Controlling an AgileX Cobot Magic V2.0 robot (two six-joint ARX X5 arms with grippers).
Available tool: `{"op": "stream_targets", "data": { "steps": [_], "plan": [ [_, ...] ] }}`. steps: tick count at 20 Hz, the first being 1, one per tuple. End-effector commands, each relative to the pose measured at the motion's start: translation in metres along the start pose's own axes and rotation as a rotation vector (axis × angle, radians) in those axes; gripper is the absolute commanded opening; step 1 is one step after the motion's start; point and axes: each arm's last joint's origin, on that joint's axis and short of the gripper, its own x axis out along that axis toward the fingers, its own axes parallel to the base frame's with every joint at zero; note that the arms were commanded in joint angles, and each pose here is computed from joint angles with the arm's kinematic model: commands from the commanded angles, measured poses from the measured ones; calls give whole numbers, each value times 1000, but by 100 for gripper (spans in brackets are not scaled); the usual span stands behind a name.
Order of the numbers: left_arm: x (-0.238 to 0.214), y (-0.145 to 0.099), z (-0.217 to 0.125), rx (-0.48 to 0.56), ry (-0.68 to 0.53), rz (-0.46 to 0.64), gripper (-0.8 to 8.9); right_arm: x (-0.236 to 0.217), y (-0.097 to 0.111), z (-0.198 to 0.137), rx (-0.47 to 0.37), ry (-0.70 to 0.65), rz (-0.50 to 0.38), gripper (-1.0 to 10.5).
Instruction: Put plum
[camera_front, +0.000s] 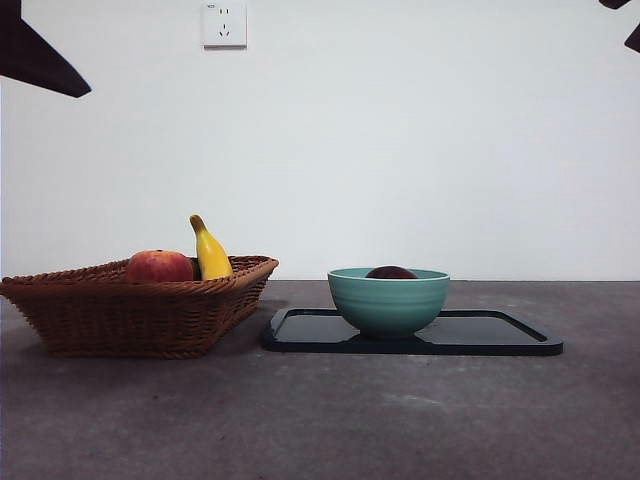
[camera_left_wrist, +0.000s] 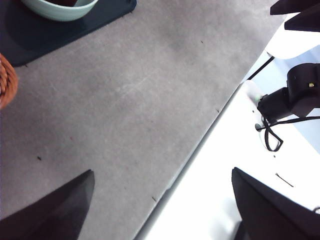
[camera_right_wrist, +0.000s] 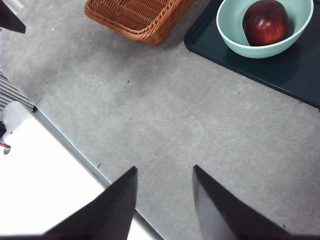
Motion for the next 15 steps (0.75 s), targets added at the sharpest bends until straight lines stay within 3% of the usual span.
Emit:
{"op": "stream_targets", "data": {
  "steps": [1, 5, 15],
  "plan": [
    [1, -1, 9, 8, -54, -10, 436, 0, 1, 3, -20, -9, 8, 177],
    [4, -1, 30, -1, -174, 28, 447, 0, 1, 3, -20, -9, 8, 177],
    [59, 25, 142, 14, -147, 150, 446, 0, 1, 3, -20, -9, 8, 177]
  ]
}}
